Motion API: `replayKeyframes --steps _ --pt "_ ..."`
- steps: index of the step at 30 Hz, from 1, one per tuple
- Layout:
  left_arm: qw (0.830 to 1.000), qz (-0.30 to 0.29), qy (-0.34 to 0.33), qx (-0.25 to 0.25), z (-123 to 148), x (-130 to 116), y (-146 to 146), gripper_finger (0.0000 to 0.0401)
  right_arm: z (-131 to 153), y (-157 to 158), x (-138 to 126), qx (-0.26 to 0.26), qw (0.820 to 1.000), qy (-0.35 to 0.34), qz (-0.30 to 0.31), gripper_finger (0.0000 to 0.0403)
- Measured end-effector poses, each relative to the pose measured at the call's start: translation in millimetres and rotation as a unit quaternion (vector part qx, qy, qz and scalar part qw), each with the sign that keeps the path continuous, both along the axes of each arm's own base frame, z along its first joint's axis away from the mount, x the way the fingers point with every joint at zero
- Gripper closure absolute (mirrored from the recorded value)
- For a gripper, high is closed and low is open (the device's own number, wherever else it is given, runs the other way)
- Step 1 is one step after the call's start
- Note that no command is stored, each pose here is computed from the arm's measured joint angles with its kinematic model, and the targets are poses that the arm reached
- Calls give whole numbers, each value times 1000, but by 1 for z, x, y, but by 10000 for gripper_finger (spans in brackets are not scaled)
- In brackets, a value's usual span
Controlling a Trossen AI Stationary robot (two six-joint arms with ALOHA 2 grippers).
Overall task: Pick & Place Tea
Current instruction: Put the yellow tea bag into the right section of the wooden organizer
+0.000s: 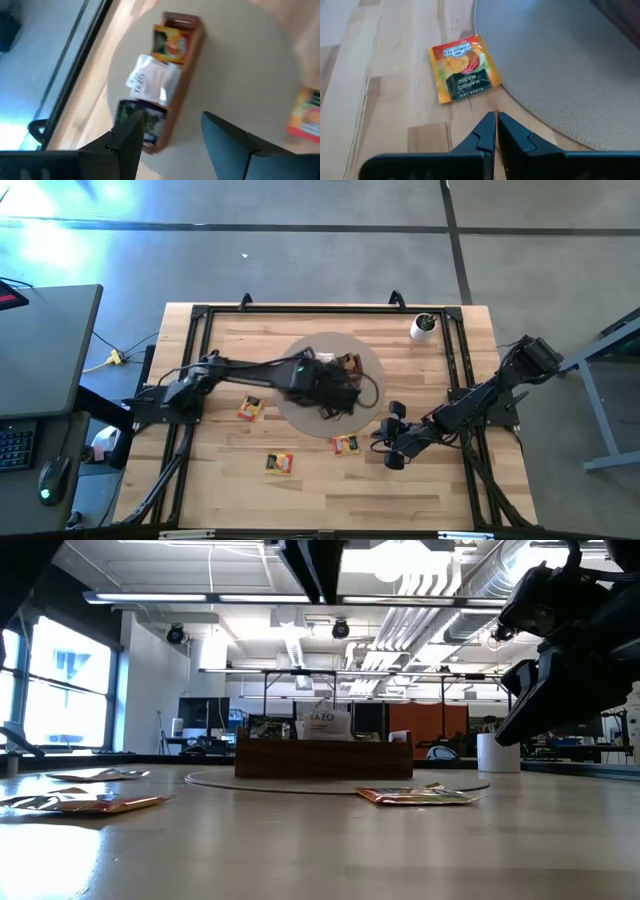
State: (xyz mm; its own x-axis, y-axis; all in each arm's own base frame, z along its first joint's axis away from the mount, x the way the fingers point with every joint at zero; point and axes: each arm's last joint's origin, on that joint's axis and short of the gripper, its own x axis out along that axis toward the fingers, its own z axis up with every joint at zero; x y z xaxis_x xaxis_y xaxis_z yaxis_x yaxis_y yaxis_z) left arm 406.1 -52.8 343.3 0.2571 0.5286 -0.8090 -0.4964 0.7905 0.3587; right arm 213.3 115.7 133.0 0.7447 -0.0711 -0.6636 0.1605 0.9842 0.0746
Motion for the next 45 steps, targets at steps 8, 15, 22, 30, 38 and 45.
replayKeyframes --steps 8,15,22,30,38,45 --pt "995 -56 -82 -30 52 -49 -53 208 2 3 2 -2 999 -6 51 378" --pt "984 -57 -169 -26 87 -103 -78 208 5 8 4 79 995 -6 68 377" --pt "979 47 -193 -46 38 -157 -92 208 6 15 2 74 992 -13 100 325" --pt "949 117 -266 -120 -78 -159 -109 208 11 5 12 93 994 -60 18 246" --pt "888 43 -395 -232 -156 -122 -105 208 -18 -11 26 164 985 -2 -62 233" --pt "874 -11 -388 -292 -195 -77 -87 208 -32 -20 38 195 978 0 -73 243"
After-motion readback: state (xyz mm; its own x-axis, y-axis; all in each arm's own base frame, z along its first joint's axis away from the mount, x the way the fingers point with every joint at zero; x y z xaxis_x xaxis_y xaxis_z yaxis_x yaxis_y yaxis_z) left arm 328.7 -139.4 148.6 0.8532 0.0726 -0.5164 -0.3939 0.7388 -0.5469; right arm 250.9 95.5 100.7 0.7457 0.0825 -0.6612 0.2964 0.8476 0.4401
